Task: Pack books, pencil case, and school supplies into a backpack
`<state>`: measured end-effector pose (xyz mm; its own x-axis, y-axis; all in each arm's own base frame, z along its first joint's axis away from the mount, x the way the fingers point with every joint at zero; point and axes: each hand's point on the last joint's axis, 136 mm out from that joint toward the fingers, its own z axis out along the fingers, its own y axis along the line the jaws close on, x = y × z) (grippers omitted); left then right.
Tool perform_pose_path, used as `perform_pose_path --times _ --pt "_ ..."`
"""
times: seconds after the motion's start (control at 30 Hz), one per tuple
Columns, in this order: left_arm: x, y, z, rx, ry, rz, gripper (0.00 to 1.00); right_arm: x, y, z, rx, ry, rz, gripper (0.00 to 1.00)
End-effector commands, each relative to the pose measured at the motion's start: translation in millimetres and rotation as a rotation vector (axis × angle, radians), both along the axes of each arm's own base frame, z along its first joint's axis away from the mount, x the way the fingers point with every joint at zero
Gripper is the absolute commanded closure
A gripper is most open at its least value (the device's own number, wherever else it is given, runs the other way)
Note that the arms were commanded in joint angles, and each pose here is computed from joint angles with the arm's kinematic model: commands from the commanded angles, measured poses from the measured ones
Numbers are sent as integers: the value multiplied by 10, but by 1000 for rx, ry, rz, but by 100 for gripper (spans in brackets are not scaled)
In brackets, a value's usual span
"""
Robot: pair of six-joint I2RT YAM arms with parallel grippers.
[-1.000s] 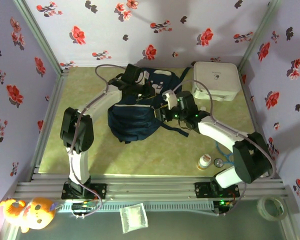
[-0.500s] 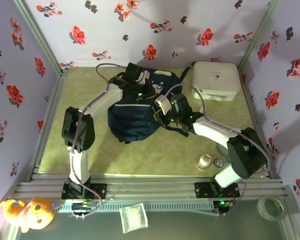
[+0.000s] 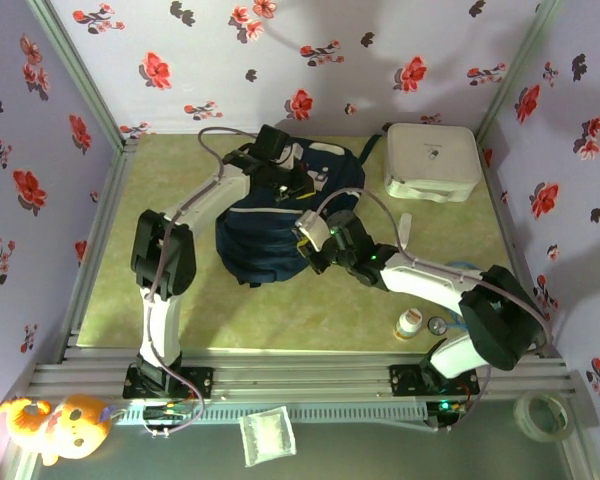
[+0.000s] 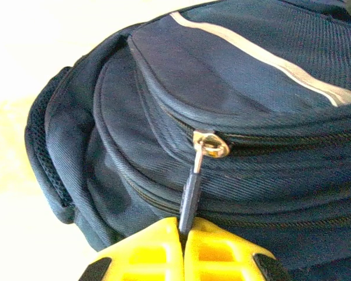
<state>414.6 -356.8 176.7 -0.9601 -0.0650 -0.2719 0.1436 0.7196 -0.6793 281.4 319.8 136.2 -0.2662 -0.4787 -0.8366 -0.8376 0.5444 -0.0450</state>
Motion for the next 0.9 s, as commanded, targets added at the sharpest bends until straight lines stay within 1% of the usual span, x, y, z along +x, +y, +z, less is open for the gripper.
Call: perform_pose_path --times 0.0,0.13,0.2,0.23,0.27,0.3,0.37,0.4,0.47,0.53,0.6,0.63,0.73,0.8,0.87 --pt "149 -322 328 -134 -81 -31 100 -243 377 29 53 -22 113 100" --pt "242 -400 306 -157 -76 -15 100 -271 548 -16 78 -18 98 100" --pt "279 -403 301 -160 -77 -9 100 -207 483 44 133 -20 25 99" --pt "288 -393 305 -159 -77 -5 100 -179 419 79 154 -20 -13 94" --pt "304 -363 318 -157 -82 -1 100 -150 338 137 179 -18 -57 83" --pt "308 -318 338 -150 -87 6 97 -100 221 188 206 -7 -119 71" --pt "314 -180 391 -129 -110 28 82 -46 13 282 251 27 -210 52" --pt "304 -93 426 -117 -125 43 75 -10 -116 296 270 49 -273 45" --pt "267 77 472 -91 -153 74 65 31 -324 333 299 93 -377 37" --pt "208 290 446 -43 -173 111 60 57 -504 335 320 167 -474 29" --pt "115 490 409 8 -189 149 56 113 -655 326 351 257 -572 23" --pt "63 600 377 42 -201 171 54 142 -693 331 382 314 -601 21" --pt "-120 902 250 124 -221 238 49 268 -744 343 487 484 -690 19" --pt "-270 1039 172 147 -222 272 47 356 -711 336 536 593 -723 20" --pt "-420 1091 94 153 -222 287 47 432 -634 341 562 686 -741 22"
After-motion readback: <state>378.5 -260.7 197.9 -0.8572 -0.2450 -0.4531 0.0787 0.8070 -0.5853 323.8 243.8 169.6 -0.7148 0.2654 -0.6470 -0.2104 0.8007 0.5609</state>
